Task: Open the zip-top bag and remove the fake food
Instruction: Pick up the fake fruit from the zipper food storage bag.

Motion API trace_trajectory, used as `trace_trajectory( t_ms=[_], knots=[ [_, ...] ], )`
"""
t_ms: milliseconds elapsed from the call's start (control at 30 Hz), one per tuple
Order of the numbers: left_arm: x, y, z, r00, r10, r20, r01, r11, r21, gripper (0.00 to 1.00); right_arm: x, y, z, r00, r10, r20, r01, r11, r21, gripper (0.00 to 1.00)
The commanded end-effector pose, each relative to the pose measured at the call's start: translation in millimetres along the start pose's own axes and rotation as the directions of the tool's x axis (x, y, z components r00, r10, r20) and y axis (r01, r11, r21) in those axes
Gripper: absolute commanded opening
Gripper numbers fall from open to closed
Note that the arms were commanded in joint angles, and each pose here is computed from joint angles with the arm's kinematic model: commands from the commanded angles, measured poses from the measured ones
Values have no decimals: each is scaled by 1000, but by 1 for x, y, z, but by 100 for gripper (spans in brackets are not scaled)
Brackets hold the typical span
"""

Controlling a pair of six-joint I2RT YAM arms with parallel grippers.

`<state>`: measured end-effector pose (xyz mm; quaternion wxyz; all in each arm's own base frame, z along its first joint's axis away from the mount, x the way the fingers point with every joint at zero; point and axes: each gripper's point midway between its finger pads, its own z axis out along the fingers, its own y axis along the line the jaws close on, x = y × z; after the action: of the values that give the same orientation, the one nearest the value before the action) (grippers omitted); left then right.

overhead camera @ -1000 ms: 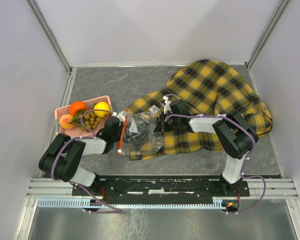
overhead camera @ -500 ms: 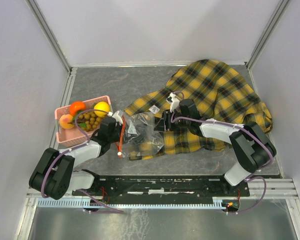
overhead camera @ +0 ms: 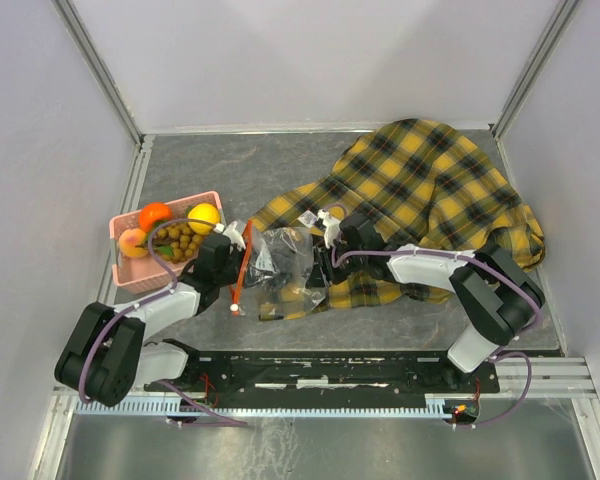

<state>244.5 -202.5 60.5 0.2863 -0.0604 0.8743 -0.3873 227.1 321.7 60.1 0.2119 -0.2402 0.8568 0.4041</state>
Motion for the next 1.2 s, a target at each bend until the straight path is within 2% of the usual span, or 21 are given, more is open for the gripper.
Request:
trace_trajectory(
  t_ms=[0, 233, 633, 1167],
  knots=[
    [-11, -9, -5, 997, 57, 48, -59, 998, 35, 3, 4, -1, 1, 999, -48, -20, 49, 998, 30, 40],
    [-15, -12, -14, 995, 67, 73, -69, 997, 24, 3, 5, -9, -6, 997, -71, -24, 73, 994, 85, 3],
    [-21, -7, -35, 989, 87, 116, -85, 996, -21, 3, -14, -19, -31, 992, -113, 49, 103, 980, 172, 2],
    [-42, -12, -58, 978, 122, 169, -114, 992, -56, 3, -13, -46, -49, 991, -134, 27, 121, 951, 283, 2]
  ],
)
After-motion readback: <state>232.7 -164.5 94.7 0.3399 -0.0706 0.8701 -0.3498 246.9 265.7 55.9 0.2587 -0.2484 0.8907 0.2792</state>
